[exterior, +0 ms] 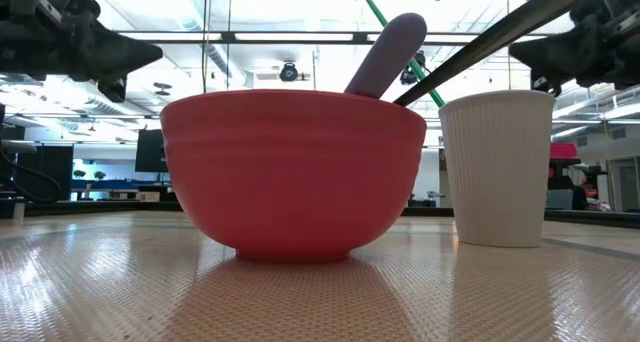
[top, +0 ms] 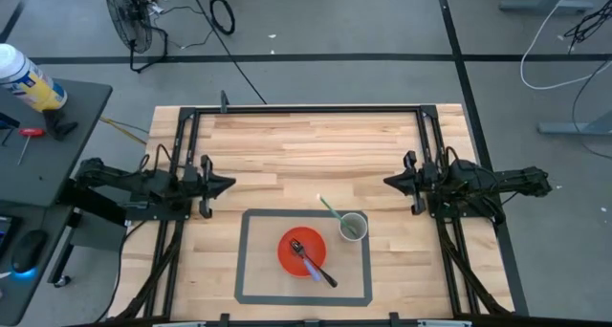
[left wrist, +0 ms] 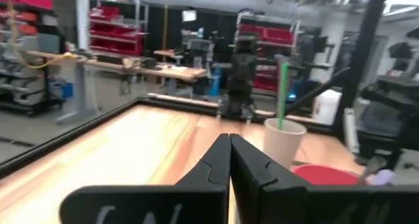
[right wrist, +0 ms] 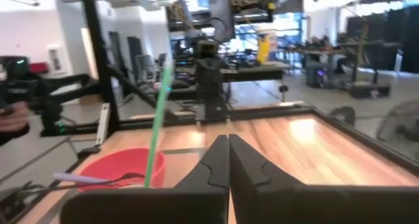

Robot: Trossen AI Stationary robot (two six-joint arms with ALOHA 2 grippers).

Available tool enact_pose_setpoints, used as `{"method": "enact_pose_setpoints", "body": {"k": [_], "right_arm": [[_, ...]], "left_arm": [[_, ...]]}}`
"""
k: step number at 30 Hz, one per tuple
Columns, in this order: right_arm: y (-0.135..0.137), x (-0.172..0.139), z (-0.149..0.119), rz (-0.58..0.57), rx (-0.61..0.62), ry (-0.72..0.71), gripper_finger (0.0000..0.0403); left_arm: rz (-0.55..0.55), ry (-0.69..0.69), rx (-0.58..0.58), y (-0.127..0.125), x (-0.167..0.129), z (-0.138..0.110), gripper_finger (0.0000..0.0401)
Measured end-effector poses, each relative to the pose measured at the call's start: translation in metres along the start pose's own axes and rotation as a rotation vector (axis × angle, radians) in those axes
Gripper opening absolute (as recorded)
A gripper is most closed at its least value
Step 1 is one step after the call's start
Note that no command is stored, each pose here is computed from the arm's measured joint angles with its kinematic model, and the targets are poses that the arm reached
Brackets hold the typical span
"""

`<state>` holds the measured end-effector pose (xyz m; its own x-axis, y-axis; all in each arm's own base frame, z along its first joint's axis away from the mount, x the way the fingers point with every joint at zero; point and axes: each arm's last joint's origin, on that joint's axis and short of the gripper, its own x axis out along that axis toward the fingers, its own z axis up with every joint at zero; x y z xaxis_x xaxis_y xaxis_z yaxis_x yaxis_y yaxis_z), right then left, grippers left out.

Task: Pick & Place Utensil
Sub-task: Return to Home Position

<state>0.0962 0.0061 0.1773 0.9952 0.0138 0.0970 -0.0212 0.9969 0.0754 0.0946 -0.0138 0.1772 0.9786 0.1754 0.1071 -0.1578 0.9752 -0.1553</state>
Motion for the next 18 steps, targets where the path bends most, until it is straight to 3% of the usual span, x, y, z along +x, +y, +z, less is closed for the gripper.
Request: {"method": "enact_pose_setpoints", "body": {"k": [3, 8, 13, 18], "right_arm": [[-0.0006, 0.0000, -0.0023, -0.018, 0.041, 0.022, 0.0006], [-0.0008, 0.0000, -0.0034, -0.023, 0.051, 0.033, 0.0026], [-0.0008, 0.0000, -0.0033, -0.023, 0.051, 0.032, 0.0033], [-0.0008, 0.0000, -0.0032, -0.023, 0.051, 0.031, 0.0033]], "left_arm": [[-0.059, -0.002, 0.000, -0.0018, -0.0002, 0.0020, 0.0007], [-0.295, -0.003, 0.035, -0.0089, -0.0020, 0.0079, 0.0007], [-0.219, 0.015, 0.070, -0.0062, -0.0006, -0.0008, 0.0007], [-0.236, -0.015, 0.057, -0.0058, 0.0005, 0.0026, 0.0007]]}}
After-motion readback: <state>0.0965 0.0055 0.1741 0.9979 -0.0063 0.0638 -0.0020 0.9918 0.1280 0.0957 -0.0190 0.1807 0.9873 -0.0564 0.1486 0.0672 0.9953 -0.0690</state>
